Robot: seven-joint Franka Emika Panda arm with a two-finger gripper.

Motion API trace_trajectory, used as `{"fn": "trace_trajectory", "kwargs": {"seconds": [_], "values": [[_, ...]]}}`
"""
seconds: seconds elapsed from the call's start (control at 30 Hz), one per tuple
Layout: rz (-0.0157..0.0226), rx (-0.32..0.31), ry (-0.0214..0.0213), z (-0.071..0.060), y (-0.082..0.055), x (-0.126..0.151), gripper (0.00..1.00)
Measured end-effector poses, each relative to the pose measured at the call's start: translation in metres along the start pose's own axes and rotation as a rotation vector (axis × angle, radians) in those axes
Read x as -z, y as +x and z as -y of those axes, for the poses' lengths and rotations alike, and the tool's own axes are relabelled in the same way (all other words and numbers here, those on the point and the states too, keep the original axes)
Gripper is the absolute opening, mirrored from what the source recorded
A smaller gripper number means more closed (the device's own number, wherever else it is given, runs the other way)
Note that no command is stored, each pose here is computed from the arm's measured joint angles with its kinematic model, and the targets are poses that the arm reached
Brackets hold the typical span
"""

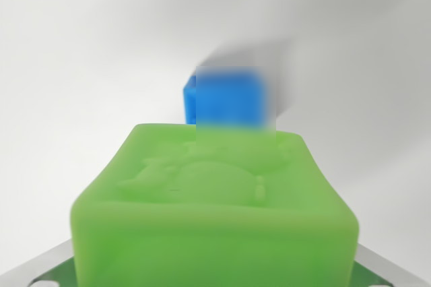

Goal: Stack cube

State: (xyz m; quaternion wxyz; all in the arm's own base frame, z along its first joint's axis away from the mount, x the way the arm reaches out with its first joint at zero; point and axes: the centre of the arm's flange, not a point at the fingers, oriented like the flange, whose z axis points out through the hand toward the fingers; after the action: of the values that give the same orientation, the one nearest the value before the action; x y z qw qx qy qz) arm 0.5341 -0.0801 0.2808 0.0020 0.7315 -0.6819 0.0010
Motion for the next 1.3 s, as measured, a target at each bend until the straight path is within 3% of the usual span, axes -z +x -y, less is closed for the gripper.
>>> {"fn": "trace_trajectory", "kwargs": {"seconds": [0.17,0.4,0.57,0.83,1.3], "values": [[0.0013,-0.013,0.0021,-0.002,0.002,-0.004,0.00],[0.0001,-0.017,-0.0054,-0.001,0.002,-0.030,0.00],[0.0007,-0.018,-0.0029,-0.002,0.002,-0.043,0.00],[0.0007,-0.019,-0.0049,-0.002,0.002,-0.064,0.00],[0.0005,-0.017,-0.0044,-0.003,0.001,-0.093,0.00]]}}
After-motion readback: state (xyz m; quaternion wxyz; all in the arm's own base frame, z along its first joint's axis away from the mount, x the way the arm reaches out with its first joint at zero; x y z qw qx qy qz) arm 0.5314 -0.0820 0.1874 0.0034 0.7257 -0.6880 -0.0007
